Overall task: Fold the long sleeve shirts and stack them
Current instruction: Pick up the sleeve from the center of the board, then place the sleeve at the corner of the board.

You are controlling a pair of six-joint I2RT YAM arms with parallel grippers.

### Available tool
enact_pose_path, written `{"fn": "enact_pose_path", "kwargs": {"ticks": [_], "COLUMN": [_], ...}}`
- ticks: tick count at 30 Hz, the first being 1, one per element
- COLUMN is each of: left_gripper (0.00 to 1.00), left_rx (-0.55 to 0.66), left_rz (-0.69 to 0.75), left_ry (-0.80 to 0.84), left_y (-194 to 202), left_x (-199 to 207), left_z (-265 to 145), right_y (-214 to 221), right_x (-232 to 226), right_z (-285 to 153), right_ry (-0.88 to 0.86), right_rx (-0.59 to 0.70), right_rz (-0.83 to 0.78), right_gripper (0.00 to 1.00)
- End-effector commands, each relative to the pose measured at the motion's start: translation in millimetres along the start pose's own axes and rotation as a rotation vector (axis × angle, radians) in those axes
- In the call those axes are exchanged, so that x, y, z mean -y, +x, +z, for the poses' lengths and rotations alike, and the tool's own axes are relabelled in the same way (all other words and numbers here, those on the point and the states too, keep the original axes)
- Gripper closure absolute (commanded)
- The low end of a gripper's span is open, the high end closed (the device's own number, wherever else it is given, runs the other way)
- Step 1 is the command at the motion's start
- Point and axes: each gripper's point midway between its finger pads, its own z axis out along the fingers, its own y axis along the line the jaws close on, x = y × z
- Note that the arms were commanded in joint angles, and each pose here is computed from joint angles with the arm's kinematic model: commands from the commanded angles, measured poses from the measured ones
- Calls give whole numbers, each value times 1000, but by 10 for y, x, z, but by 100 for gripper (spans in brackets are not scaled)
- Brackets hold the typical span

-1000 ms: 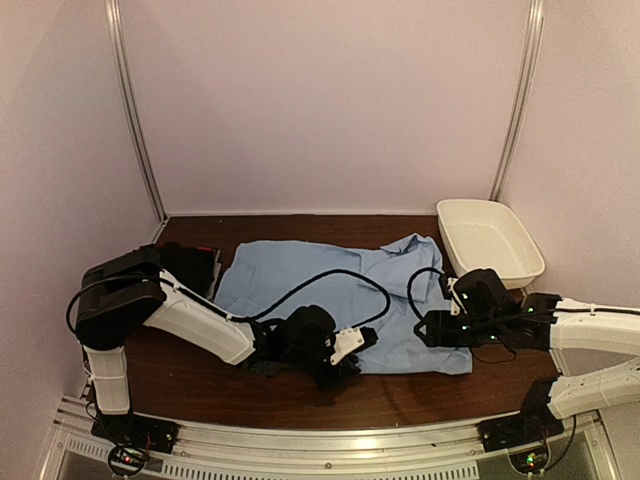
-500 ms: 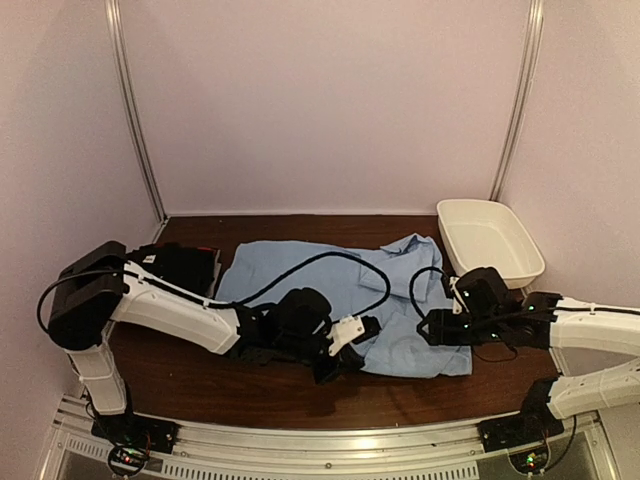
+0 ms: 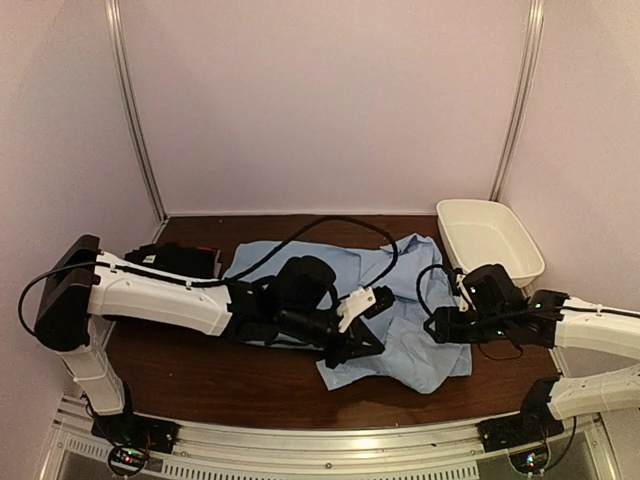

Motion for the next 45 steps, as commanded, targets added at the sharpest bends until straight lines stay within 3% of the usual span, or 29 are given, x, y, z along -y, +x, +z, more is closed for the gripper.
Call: {"fn": "enact_pose_path", "kwargs": {"ticks": [1,9,21,31,38,45], "left_gripper": [100,100,100,100,100,100], "left_rx": [33,21,73,125,144,149], "left_rz": [-56,-217,-476,-559,-567,-553], "left_ry": [29,-144,-87,-50,-36,-39], "left_y": [-328,-475,-420,-496,-570,-613], "left_x": [45,-596,-1483,-1828,-1849,-1862], "left_z": [-56,-132,63,289,298,286], "right_y": [-130,-104,-132,-4,39,-227], "right_x": [-11,43,92,-43,-12,-42], "right_z": [-119,-168,-365,-256,-108,-90], "right_ry": [-6,-5,-18,-137,-137,-140], "right_rx": [45,54,97,79,81,198], "right_rz": [6,21,51,94,160,181], "right_gripper": [38,38,37,36,33,28]}}
